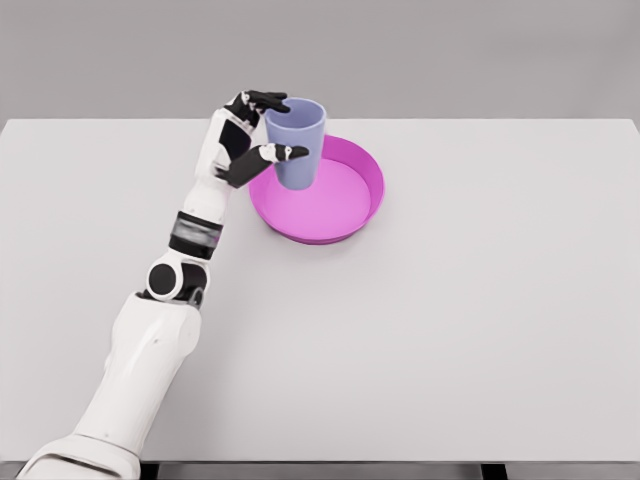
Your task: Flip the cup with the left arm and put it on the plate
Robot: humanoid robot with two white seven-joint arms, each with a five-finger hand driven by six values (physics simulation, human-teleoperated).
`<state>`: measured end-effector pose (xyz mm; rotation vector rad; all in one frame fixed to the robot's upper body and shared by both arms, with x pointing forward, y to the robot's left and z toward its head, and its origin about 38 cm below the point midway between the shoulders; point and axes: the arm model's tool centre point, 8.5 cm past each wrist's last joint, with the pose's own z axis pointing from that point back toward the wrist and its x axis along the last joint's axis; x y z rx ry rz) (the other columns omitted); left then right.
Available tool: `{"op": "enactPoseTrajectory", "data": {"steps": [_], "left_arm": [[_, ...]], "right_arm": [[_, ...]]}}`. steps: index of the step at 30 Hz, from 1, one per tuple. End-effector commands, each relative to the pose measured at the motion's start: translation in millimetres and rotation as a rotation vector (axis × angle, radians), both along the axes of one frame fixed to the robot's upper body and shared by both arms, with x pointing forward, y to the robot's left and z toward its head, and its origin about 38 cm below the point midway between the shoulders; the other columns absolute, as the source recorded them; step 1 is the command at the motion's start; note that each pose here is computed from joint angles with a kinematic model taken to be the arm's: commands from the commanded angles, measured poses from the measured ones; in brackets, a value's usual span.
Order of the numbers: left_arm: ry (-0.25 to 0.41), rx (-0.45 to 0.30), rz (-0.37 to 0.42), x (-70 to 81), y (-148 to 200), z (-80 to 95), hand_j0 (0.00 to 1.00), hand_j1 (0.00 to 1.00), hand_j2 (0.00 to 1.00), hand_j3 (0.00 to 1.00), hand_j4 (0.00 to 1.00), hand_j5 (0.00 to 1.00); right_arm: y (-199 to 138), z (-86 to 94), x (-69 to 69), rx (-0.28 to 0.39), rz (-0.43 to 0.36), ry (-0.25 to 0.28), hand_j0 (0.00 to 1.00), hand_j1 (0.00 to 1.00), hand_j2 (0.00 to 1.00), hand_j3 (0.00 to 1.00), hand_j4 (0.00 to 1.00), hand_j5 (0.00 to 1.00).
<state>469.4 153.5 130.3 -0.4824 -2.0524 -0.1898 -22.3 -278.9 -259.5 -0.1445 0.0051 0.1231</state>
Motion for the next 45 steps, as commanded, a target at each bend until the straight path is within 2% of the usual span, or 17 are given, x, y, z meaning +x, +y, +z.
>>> {"op": "enactPoseTrajectory", "data": {"steps": [1, 4, 6, 11, 21, 24, 25, 26, 28, 34, 39, 45], "left_arm": [[-0.001, -0.005, 0.004, 0.3, 1.4, 0.6, 0.42, 0.42, 0.42, 0.42, 0.42, 0.42], [-0.004, 0.006, -0.010, -0.1, -3.4, 1.1, 0.42, 0.42, 0.42, 0.42, 0.42, 0.42], [-0.023, 0.011, -0.014, 4.5, -5.2, 9.8, 0.42, 0.42, 0.42, 0.42, 0.42, 0.42], [0.020, 0.035, -0.014, 10.2, -5.8, -2.6, 0.42, 0.42, 0.42, 0.42, 0.42, 0.42], [0.029, 0.049, -0.034, 8.0, -12.6, -7.0, 0.42, 0.42, 0.42, 0.42, 0.42, 0.42], [0.021, 0.046, -0.030, 10.4, -11.1, -3.0, 0.42, 0.42, 0.42, 0.42, 0.42, 0.42], [0.011, 0.048, -0.027, 15.6, -10.7, 3.3, 0.42, 0.42, 0.42, 0.42, 0.42, 0.42], [0.030, 0.054, -0.021, 17.3, -8.5, -2.2, 0.42, 0.42, 0.42, 0.42, 0.42, 0.42], [0.031, 0.058, -0.015, 22.8, -6.7, 0.4, 0.42, 0.42, 0.42, 0.42, 0.42, 0.42], [0.026, 0.063, -0.020, 24.3, -8.3, 2.8, 0.42, 0.42, 0.42, 0.42, 0.42, 0.42], [0.059, 0.070, -0.016, 22.4, -6.6, -9.4, 0.42, 0.42, 0.42, 0.42, 0.42, 0.42], [0.077, 0.074, -0.014, 21.1, -5.7, -16.2, 0.42, 0.42, 0.42, 0.42, 0.42, 0.42]], "right_arm": [[-0.1, 0.0, 0.2, 0.000, 0.000, -0.001, 1.00, 1.00, 1.00, 1.00, 1.00, 1.00], [-0.2, 0.1, -0.4, 0.000, 0.000, 0.001, 1.00, 1.00, 1.00, 1.00, 1.00, 1.00], [-0.2, 0.1, -0.3, 0.000, 0.000, 0.001, 1.00, 1.00, 1.00, 1.00, 1.00, 1.00], [-0.2, 0.1, -0.3, 0.000, 0.000, 0.001, 1.00, 1.00, 1.00, 1.00, 1.00, 1.00], [-0.1, 0.0, 0.2, 0.000, 0.000, -0.001, 1.00, 1.00, 1.00, 1.00, 1.00, 1.00], [-0.2, 0.1, -0.3, 0.000, 0.000, 0.001, 1.00, 1.00, 1.00, 1.00, 1.00, 1.00], [-0.2, 0.1, -0.3, 0.000, 0.000, 0.001, 1.00, 1.00, 1.00, 1.00, 1.00, 1.00], [-0.1, 0.0, 0.2, 0.000, 0.000, -0.001, 1.00, 1.00, 1.00, 1.00, 1.00, 1.00], [-0.2, 0.1, -0.3, 0.000, 0.000, 0.001, 1.00, 1.00, 1.00, 1.00, 1.00, 1.00], [-0.1, 0.0, 0.2, 0.000, 0.000, -0.001, 1.00, 1.00, 1.00, 1.00, 1.00, 1.00], [-0.1, 0.0, 0.2, 0.000, 0.000, -0.001, 1.00, 1.00, 1.00, 1.00, 1.00, 1.00], [-0.1, 0.0, 0.2, 0.000, 0.000, -0.001, 1.00, 1.00, 1.00, 1.00, 1.00, 1.00]]}}
